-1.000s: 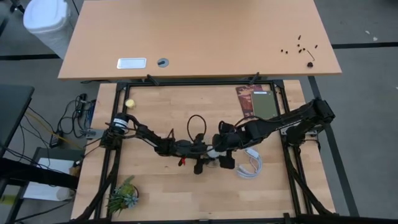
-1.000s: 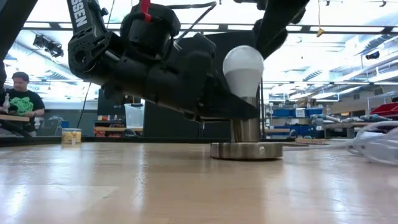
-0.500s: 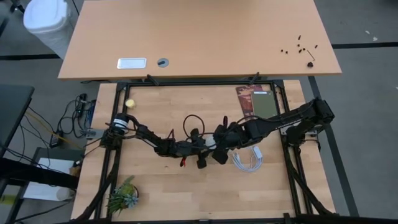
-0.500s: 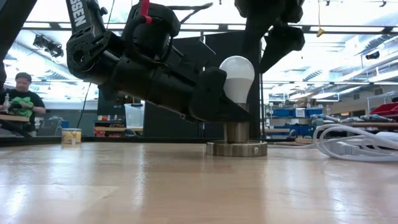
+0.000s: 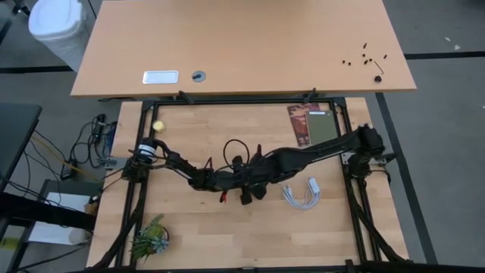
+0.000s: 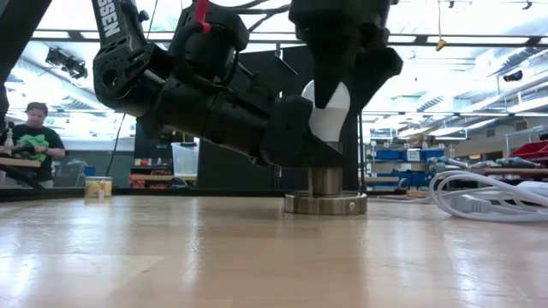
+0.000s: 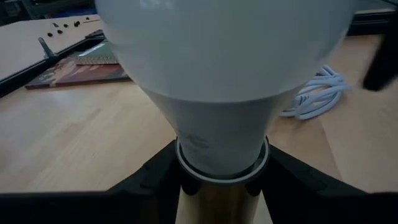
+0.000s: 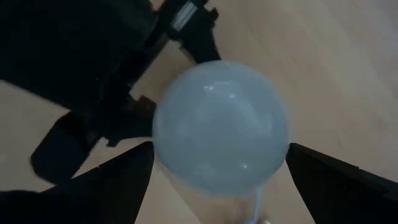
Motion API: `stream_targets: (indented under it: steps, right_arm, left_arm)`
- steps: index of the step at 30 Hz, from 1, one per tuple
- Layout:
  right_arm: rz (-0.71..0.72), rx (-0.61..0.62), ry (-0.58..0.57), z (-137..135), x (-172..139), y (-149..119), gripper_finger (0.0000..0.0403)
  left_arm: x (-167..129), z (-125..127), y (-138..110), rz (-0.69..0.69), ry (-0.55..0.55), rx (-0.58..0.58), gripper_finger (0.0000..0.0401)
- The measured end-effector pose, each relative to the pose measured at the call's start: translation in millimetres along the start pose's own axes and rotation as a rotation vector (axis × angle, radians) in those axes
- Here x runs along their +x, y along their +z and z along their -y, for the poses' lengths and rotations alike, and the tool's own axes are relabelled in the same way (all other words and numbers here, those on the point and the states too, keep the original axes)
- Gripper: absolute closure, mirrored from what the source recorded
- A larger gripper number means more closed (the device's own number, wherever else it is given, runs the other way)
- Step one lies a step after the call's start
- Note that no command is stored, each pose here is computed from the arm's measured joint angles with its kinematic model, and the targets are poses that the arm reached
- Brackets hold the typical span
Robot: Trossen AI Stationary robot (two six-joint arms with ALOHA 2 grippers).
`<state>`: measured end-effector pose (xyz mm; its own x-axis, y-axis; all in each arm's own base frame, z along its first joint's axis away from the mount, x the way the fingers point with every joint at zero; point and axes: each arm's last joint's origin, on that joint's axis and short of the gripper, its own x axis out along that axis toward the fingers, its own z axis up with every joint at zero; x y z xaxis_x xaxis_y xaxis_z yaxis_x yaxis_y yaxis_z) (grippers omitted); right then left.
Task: Screw lightbulb
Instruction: Remove the light bulb from the lamp
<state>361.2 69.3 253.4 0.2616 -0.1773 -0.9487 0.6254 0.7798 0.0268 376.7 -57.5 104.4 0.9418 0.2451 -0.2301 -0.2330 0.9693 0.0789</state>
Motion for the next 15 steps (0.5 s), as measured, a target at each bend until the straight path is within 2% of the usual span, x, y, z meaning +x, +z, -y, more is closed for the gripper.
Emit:
stream_targets:
  steps: [7,15]
  right_arm:
    - [-0.017,0.033,-0.050,-16,8,15,0.0030]
    - [0.004,0.140,-0.089,-16,13,15,0.0030]
  left_arm:
    - [0,0,0,-0.001,0.001,-0.025,0.0217]
    - [0,1,0,-0.002,0.002,-0.032,0.0217]
